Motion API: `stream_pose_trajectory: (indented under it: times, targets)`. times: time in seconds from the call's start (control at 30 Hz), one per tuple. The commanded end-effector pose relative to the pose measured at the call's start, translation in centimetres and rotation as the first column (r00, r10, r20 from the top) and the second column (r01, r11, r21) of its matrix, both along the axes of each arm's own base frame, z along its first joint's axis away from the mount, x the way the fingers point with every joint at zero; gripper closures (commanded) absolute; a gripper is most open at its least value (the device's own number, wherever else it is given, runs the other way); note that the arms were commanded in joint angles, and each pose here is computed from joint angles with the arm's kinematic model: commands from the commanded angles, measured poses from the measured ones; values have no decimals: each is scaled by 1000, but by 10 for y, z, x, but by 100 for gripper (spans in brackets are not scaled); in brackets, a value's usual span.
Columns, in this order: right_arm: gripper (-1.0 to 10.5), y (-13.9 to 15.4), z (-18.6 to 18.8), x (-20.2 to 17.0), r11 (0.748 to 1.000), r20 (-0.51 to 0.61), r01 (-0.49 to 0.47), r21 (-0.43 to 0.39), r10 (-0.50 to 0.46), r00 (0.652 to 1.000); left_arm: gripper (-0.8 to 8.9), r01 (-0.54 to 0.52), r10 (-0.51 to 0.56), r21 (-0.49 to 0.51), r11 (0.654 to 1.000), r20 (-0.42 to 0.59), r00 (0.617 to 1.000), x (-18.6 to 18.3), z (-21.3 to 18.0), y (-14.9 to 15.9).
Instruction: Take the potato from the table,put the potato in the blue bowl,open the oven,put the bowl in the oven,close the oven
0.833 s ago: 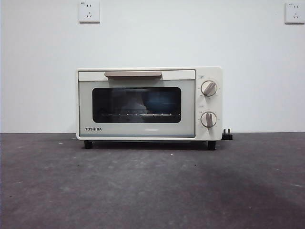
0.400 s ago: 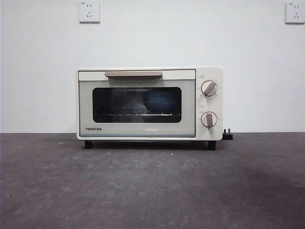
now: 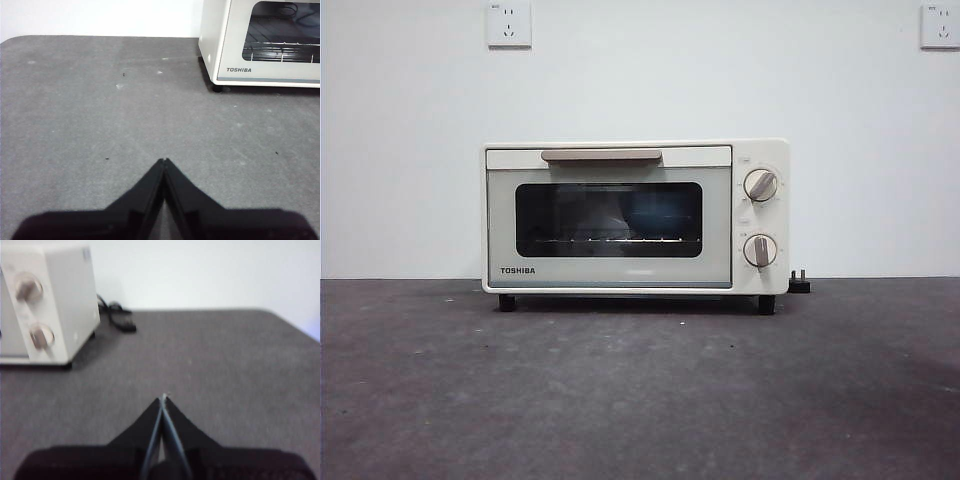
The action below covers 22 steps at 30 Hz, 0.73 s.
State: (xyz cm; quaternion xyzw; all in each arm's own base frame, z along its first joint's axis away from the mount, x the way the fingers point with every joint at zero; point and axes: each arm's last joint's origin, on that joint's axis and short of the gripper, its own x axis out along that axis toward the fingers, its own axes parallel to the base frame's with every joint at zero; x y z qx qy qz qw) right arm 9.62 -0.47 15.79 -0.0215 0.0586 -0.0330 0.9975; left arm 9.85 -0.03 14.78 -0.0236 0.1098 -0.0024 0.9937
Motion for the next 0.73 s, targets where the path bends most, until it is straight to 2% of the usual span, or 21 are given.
stream_pose_trajectory:
  times: [0.03, 0.13, 0.73]
  targets:
    - [946, 0, -5, 0, 1000, -27, 9, 11, -8, 1000, 817, -8, 8, -5, 1000, -5, 1000, 0, -3, 0]
    - [946, 0, -8, -1, 1000, -64, 9, 12, -8, 998, 817, -7, 7, -5, 1000, -6, 1000, 0, -3, 0]
    - [946, 0, -8, -1, 1000, -62, 9, 12, -8, 998, 817, -7, 7, -5, 1000, -7, 1000, 0, -3, 0]
